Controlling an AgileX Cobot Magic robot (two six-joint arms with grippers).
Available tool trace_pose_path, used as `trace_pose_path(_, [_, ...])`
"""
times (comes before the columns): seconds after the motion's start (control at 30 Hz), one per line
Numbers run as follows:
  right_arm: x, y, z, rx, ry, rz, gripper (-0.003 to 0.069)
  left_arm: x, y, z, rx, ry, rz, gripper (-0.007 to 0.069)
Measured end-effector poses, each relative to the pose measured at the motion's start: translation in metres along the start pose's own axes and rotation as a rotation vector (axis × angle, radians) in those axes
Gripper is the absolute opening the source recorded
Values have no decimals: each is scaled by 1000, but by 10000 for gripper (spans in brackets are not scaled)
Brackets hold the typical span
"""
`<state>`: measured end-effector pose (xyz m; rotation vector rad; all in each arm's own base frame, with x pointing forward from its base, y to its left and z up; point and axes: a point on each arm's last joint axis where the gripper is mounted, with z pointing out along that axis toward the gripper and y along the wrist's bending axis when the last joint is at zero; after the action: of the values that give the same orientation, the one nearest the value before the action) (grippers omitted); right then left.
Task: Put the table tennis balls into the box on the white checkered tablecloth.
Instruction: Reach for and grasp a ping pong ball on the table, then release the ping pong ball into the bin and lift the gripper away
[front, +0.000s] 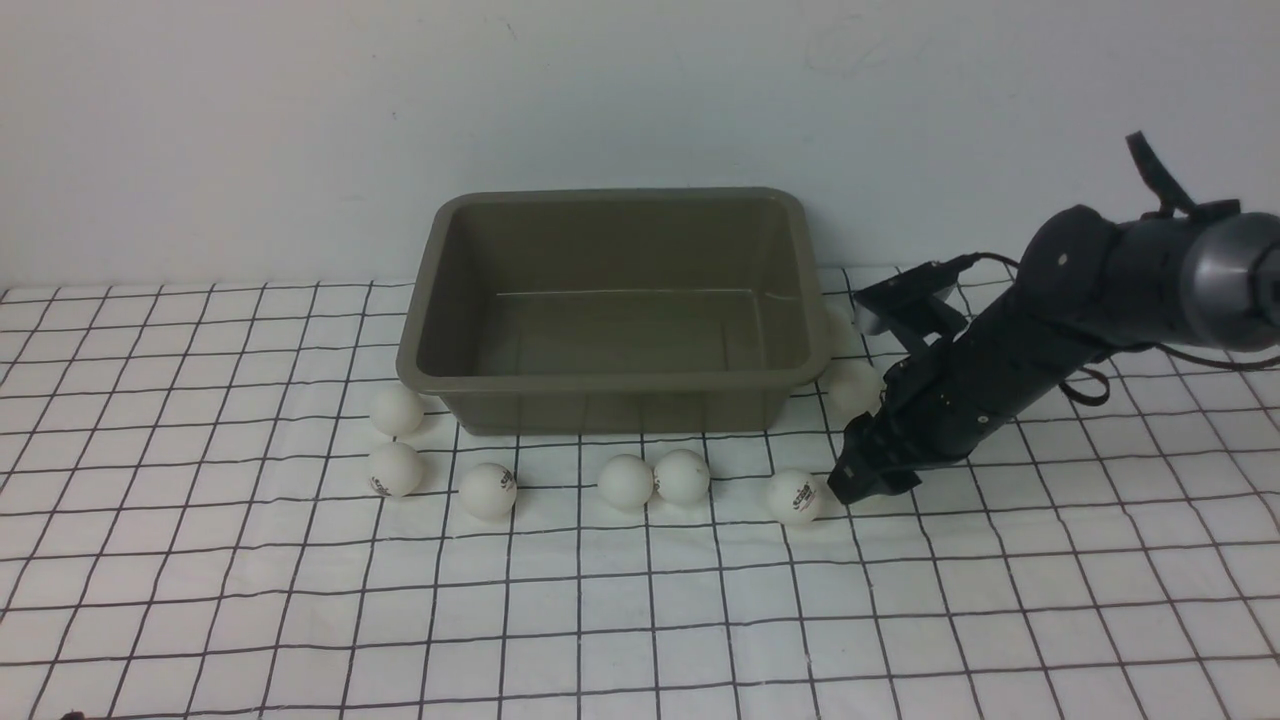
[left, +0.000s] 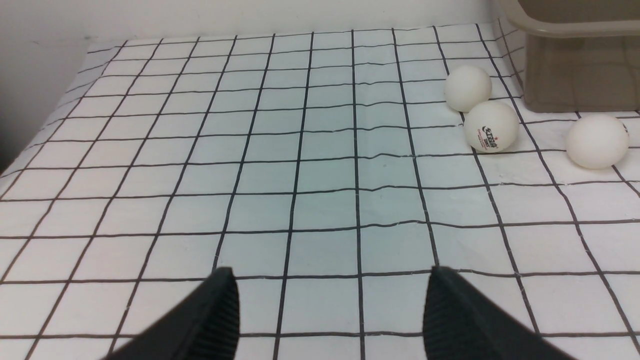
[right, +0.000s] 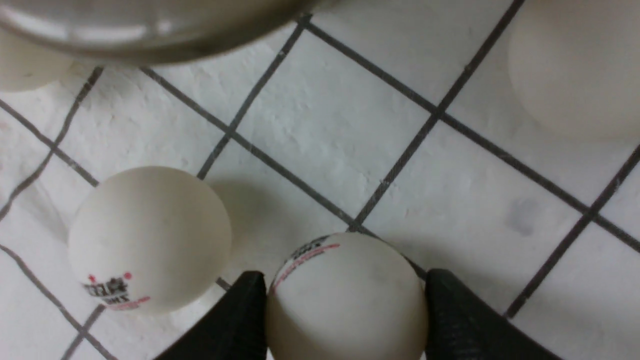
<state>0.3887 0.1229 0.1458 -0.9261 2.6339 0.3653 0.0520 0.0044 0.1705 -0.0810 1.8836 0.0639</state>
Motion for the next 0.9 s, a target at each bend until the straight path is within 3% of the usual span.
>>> trace_pose_path(0.2, [-2,0,-34,103,12,-48,363,0,0,0,0,0,0,447])
trace_pose_path(0.37, [-15,11,-89,178,-122,-60,363,0,0,0,0,0,0,447])
trace_pose_path(0.6, [-58,35,-118,36,-356,-89,363,0,0,0,0,0,0,447])
trace_pose_path(0.9, [-98,29,-91,-48,-386,-121,363,0,0,0,0,0,0,447])
